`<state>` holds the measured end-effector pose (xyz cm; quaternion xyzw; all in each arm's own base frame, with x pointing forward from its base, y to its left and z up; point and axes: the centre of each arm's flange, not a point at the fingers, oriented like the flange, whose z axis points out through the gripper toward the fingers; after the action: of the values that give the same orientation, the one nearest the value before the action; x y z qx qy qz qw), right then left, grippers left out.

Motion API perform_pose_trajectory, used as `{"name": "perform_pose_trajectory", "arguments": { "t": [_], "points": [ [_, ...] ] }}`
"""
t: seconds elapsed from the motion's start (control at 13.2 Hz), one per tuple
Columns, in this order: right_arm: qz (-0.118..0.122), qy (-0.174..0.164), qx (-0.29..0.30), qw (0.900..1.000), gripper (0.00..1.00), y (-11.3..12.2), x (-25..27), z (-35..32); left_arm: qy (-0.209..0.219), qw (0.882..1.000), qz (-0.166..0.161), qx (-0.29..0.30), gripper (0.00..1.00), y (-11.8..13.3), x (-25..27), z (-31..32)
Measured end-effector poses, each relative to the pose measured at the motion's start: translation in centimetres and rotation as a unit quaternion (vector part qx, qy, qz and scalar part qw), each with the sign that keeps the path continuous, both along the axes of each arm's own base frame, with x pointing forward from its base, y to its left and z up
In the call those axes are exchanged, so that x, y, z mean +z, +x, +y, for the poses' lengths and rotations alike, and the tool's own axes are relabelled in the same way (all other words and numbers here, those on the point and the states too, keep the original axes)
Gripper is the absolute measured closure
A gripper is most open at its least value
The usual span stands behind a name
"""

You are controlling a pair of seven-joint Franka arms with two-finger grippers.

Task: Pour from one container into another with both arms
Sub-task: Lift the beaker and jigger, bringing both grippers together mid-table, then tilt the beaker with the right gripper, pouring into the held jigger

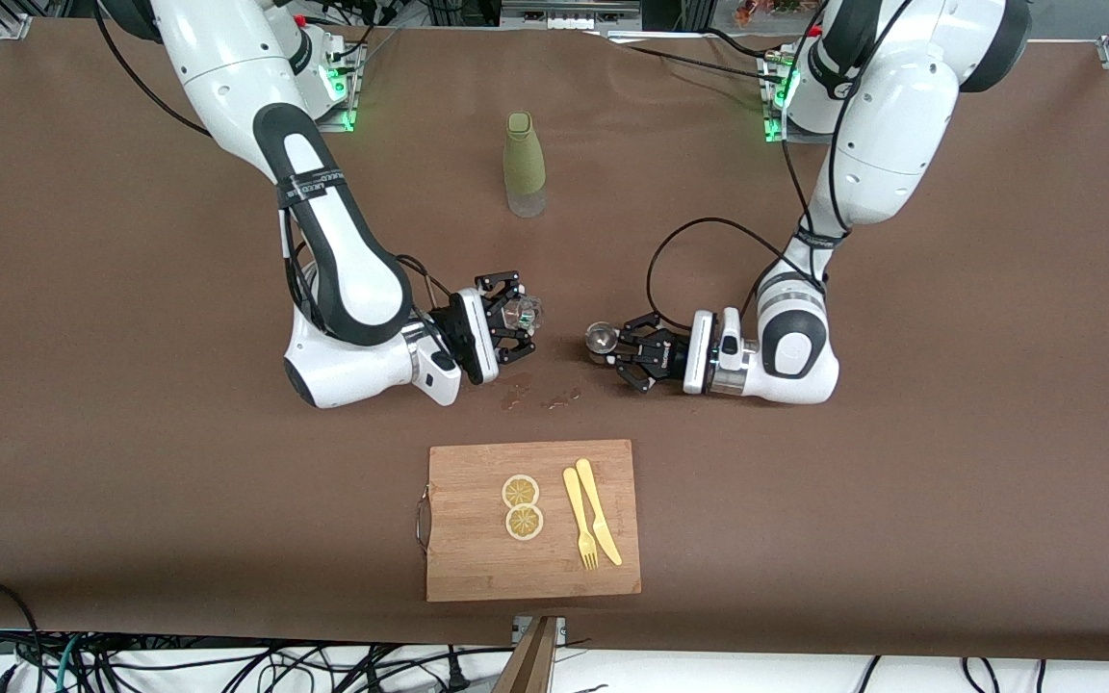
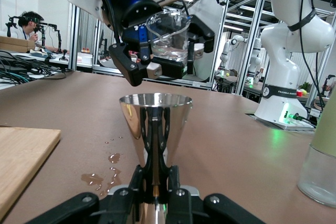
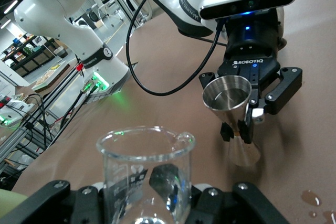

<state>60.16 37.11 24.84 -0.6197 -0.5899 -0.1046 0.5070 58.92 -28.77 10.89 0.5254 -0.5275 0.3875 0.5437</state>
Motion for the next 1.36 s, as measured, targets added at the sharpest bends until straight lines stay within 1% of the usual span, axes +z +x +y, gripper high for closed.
{"name": "perform_pose_trajectory", "arguments": {
  "t": [0.15,0.3,0.53,0.76,1.06,1.36],
  "points": [
    [0.008,-0.010,-0.001,1.000,0.87,-0.1,-0.1,0.1,0.006,1.000,0.002,-0.004,0.79,-0.3,-0.4,-1.3],
    [0.015,-0.027,0.000,1.000,0.87,-0.3,0.0,0.3,0.007,1.000,0.005,-0.004,0.79,-0.5,-0.7,-2.2],
    [0.014,-0.064,0.009,0.998,0.87,-0.4,1.3,1.7,0.010,1.000,0.004,-0.001,0.79,-0.4,-0.7,-2.8],
    [0.014,-0.085,0.013,0.996,0.87,-0.5,1.6,2.1,0.009,1.000,0.006,-0.001,0.79,-0.7,-1.0,-3.8],
    [0.011,-0.121,0.016,0.992,0.87,-0.3,2.1,2.1,0.010,1.000,0.005,-0.001,0.79,-0.7,-1.1,-4.0],
    [0.016,-0.149,0.019,0.989,0.87,-0.9,2.3,3.1,0.013,1.000,0.003,0.001,0.79,-0.6,-1.1,-4.0]
  ]
}}
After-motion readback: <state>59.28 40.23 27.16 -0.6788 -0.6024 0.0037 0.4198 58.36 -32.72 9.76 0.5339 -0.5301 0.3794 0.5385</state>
